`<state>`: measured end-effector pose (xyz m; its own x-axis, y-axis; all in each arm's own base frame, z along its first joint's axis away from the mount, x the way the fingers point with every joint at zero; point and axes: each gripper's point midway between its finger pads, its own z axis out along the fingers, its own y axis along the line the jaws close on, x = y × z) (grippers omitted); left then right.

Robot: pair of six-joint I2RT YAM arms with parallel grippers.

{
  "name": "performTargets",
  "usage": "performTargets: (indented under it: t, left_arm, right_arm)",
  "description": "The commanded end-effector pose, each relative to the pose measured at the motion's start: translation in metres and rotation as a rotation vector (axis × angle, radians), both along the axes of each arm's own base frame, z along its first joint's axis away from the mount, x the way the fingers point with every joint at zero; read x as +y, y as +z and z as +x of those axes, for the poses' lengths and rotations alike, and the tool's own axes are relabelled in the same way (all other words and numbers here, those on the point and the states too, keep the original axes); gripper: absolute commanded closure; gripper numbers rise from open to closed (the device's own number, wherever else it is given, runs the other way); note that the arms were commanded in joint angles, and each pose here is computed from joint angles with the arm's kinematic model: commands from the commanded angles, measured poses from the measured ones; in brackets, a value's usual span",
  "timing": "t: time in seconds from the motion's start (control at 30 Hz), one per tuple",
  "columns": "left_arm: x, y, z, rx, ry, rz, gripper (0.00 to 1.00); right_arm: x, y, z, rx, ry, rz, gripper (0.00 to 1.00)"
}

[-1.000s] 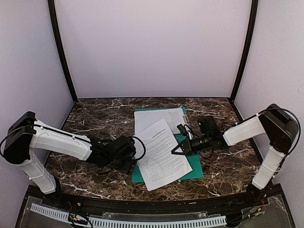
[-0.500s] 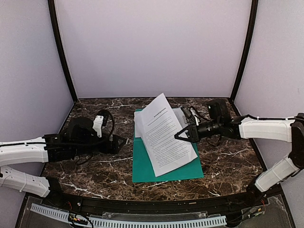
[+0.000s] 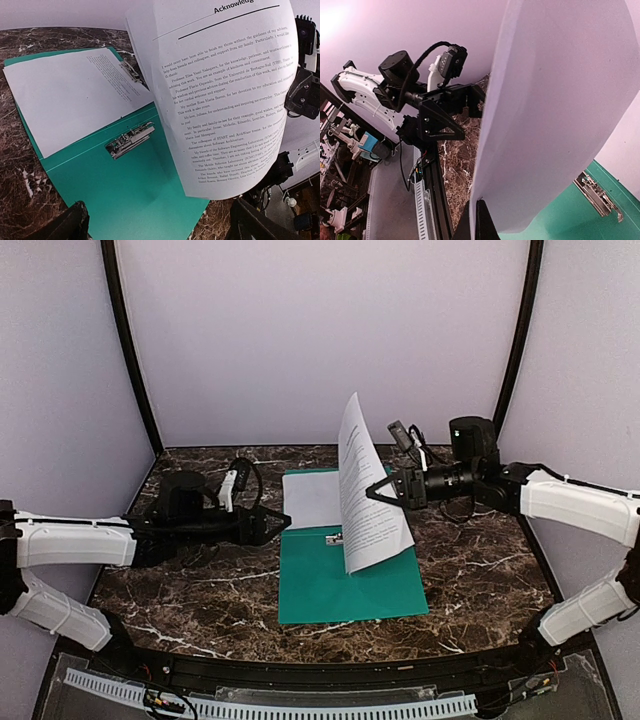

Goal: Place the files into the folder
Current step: Pass from the right arm to the left

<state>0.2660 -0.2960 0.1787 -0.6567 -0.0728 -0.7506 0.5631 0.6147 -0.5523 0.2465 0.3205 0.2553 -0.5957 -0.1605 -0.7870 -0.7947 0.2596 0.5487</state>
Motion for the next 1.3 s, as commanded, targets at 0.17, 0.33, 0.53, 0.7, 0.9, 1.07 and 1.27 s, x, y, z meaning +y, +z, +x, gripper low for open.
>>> performTargets:
  t: [0.17, 0.33, 0.53, 0.7, 0.9, 1.07, 1.27]
  left_arm:
    - [-0.04, 0.012, 0.001, -0.024, -0.223, -0.208, 0.01]
    - [-0.06, 0.025, -0.004, 0.008, -0.335, -0.36, 0.01]
    - [-0.078, 0.03, -0.003, 0.077, -0.434, -0.521, 0.01]
    - [-0.086, 0.034, 0.003, 0.087, -0.457, -0.577, 0.01]
    - [-0.096, 0.043, 0.008, 0.087, -0.505, -0.634, 0.01]
    - [-0.103, 0.044, 0.01, 0.107, -0.529, -0.682, 0.01]
    - [-0.109, 0.043, 0.01, 0.101, -0.535, -0.685, 0.01]
  right_arm:
    - [0.004, 0.064, -0.015, -0.011, 0.1, 0.124, 1.0]
    - [0.004, 0.077, -0.02, -0.011, 0.123, 0.149, 1.0]
    - [0.002, 0.073, -0.024, 0.009, 0.126, 0.158, 1.0]
    - [0.001, 0.071, -0.026, 0.02, 0.126, 0.168, 1.0]
    - [0.001, 0.074, -0.028, 0.022, 0.125, 0.177, 1.0]
    - [0.001, 0.073, -0.027, 0.027, 0.125, 0.179, 1.0]
    - [0.002, 0.077, -0.028, 0.033, 0.135, 0.191, 1.0]
